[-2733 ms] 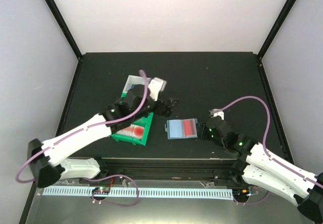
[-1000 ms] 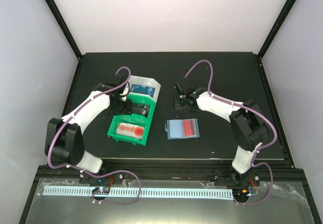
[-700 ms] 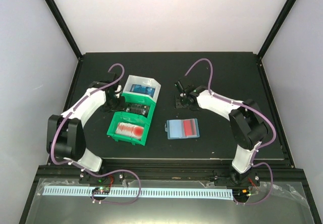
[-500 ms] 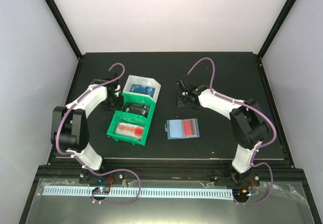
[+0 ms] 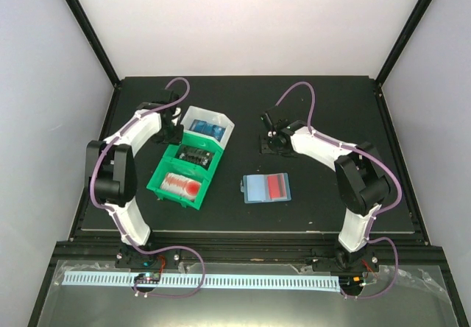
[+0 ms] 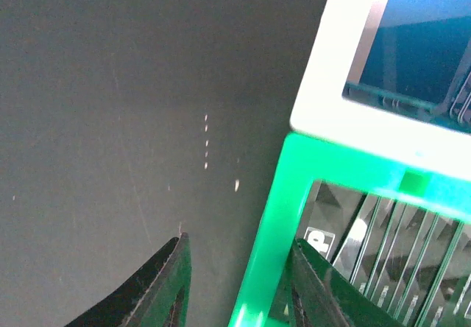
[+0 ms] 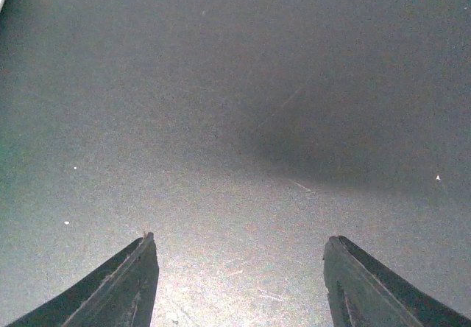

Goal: Put the credit cards into the card holder
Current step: Adjust the storage box at the center of the board.

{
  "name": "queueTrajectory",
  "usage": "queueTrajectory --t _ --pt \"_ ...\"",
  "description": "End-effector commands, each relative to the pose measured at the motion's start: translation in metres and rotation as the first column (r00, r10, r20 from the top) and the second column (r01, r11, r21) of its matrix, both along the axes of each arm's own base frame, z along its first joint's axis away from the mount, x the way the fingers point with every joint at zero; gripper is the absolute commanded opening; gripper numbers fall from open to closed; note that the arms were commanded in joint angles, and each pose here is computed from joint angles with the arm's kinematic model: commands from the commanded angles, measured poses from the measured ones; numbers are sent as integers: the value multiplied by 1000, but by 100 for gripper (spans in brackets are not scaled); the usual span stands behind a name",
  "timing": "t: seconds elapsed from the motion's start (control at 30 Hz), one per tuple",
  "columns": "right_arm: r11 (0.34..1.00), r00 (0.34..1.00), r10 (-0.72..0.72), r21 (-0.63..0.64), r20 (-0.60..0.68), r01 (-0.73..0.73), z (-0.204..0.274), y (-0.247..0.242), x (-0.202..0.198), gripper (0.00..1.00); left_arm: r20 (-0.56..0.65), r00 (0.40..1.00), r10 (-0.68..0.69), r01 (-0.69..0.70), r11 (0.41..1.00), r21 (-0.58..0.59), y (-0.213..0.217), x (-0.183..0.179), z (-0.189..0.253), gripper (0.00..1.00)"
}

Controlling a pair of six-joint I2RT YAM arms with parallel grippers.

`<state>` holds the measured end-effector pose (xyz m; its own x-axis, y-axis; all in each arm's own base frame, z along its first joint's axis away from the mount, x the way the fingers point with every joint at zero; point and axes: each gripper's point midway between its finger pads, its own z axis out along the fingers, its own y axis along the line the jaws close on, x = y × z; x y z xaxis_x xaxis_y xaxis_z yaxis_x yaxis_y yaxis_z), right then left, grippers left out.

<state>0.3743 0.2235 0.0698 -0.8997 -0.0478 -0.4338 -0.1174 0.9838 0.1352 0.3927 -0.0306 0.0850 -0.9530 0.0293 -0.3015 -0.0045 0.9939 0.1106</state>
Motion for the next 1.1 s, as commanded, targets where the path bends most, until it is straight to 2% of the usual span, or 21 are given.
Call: queueTrajectory --t 0.0,0.3,0.5,0.7,0.83,0.9,0.97,1.07 --pt "1000 1000 18 -6 1 -18 5 -1 3 63 98 993 -58 54 998 36 2 40 14 37" --pt "1000 1000 27 4 0 -27 8 -2 -2 63 180 980 -79 71 996 52 -1 83 31 40" --pt "999 999 37 29 -3 -37 9 1 -5 63 224 971 -88 96 995 -25 -17 102 51 46" --pt "997 999 43 60 15 -44 17 4 -2 63 233 967 -98 138 977 -161 -42 78 77 52" --pt "994 999 34 101 22 -36 22 2 3 63 319 929 -185 289 902 -320 -86 58 105 62" --pt "992 999 39 119 19 -41 21 3 5 63 324 923 -207 326 868 -375 -104 52 109 64" --pt "990 999 43 135 20 -46 22 4 7 63 268 940 -211 309 860 -407 -115 44 99 63" --pt "987 999 42 154 20 -44 23 3 10 63 137 970 -203 242 884 -400 -116 23 70 58"
